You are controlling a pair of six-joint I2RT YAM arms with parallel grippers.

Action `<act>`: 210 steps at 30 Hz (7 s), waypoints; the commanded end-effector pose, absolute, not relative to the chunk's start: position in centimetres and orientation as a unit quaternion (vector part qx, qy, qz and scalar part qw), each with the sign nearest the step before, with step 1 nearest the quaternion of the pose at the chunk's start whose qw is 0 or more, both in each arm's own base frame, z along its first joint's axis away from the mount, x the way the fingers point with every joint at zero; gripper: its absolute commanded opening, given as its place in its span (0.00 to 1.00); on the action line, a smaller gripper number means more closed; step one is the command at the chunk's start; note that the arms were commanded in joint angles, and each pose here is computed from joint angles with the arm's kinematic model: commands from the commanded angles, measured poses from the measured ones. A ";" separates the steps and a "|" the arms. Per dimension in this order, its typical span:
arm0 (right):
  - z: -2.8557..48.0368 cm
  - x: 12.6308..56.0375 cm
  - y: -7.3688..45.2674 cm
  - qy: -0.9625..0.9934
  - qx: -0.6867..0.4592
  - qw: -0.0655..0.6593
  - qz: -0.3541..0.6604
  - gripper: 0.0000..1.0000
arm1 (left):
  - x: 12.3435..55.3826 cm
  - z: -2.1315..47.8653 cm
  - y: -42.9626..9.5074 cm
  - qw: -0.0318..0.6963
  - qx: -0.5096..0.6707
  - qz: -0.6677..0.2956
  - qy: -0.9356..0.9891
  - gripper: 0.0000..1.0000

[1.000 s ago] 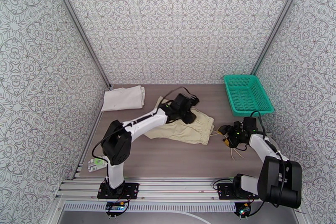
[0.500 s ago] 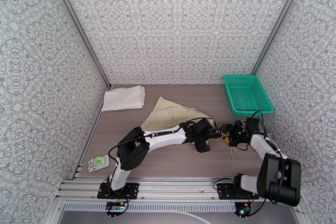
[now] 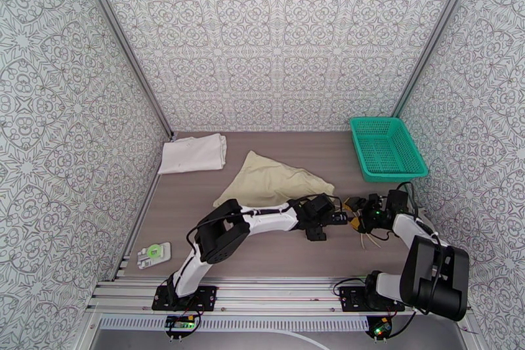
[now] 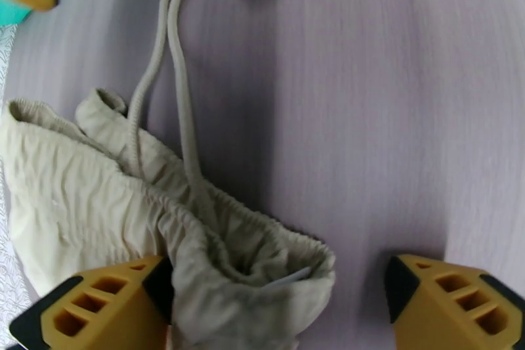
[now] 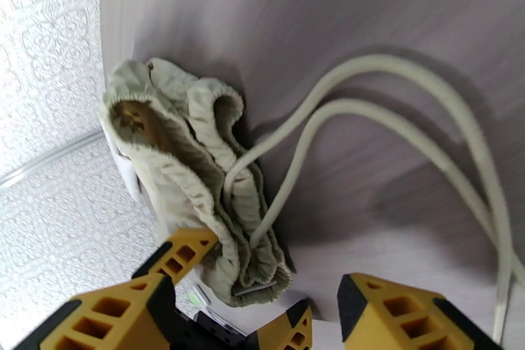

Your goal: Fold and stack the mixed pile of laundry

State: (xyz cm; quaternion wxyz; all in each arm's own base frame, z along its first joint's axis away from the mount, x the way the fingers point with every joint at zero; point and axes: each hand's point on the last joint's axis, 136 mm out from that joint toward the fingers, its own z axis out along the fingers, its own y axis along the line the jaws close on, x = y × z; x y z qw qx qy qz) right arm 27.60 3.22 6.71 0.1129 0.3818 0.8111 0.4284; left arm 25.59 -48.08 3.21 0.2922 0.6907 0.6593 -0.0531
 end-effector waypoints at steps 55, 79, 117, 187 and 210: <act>8.4 36.9 14.2 0.746 0.367 0.102 0.547 0.61 | 30.8 11.3 -45.1 0.449 0.577 -0.059 0.680 0.00; 10.1 33.2 12.6 0.912 0.152 0.089 0.372 0.00 | 35.5 13.1 -32.0 0.279 0.159 -0.287 0.902 0.08; 17.3 34.1 13.9 0.942 0.023 0.154 0.298 0.00 | 41.0 3.4 -38.9 0.077 -0.035 -0.419 0.904 0.00; 17.7 35.6 14.5 0.961 0.070 0.125 0.236 0.00 | 29.5 6.3 -38.7 0.117 0.027 -0.382 0.916 0.00; 17.8 35.7 15.1 0.958 0.073 0.123 0.248 0.00 | 24.0 1.8 -40.3 0.047 0.029 -0.396 0.917 0.00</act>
